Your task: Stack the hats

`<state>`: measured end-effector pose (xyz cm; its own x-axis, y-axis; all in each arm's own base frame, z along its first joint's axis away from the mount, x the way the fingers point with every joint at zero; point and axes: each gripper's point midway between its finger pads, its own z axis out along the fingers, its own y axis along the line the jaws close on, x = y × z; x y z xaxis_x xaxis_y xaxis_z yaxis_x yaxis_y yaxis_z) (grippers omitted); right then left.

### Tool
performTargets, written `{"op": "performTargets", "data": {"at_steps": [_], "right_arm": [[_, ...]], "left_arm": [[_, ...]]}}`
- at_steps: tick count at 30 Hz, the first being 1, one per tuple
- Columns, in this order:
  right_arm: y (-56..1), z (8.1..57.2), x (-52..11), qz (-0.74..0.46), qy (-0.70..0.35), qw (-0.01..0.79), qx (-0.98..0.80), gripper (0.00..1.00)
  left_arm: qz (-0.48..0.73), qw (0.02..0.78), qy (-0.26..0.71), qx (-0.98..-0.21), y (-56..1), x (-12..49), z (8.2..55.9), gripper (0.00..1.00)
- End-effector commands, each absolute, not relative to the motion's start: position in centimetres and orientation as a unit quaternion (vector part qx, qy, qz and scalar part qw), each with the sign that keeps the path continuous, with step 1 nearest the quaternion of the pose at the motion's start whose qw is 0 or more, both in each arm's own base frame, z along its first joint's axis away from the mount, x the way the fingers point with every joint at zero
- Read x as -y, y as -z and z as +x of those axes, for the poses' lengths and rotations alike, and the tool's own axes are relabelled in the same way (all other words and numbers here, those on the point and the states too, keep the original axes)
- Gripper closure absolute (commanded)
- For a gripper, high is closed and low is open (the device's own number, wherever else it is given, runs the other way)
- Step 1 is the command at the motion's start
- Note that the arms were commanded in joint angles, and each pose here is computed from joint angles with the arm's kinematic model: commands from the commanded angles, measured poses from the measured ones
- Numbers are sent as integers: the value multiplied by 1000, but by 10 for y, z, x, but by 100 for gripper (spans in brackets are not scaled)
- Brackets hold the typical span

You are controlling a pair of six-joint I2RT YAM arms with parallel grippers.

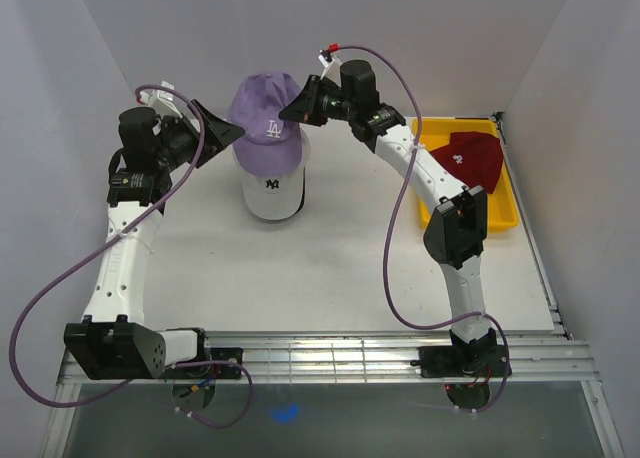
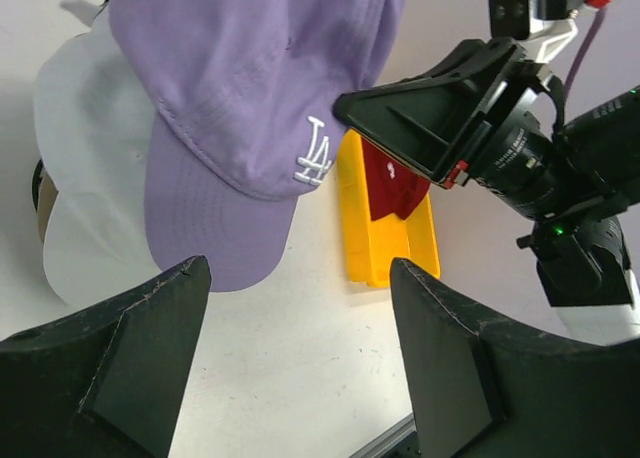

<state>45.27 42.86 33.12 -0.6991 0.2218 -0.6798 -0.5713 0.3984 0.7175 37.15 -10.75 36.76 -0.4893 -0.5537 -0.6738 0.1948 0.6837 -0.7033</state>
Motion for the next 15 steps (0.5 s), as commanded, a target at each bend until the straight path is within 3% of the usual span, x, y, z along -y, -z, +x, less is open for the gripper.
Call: {"op": "performTargets", "data": {"at_steps": [1, 15], "right_arm": [[-365, 440, -427, -144, -548, 401, -720, 91], [-416, 435, -424, -135, -582, 412, -688, 91]], "left_arm": [[-129, 494, 385, -769, -363, 97, 377, 17], [-101, 496, 422, -752, -346, 96, 394, 17]]}}
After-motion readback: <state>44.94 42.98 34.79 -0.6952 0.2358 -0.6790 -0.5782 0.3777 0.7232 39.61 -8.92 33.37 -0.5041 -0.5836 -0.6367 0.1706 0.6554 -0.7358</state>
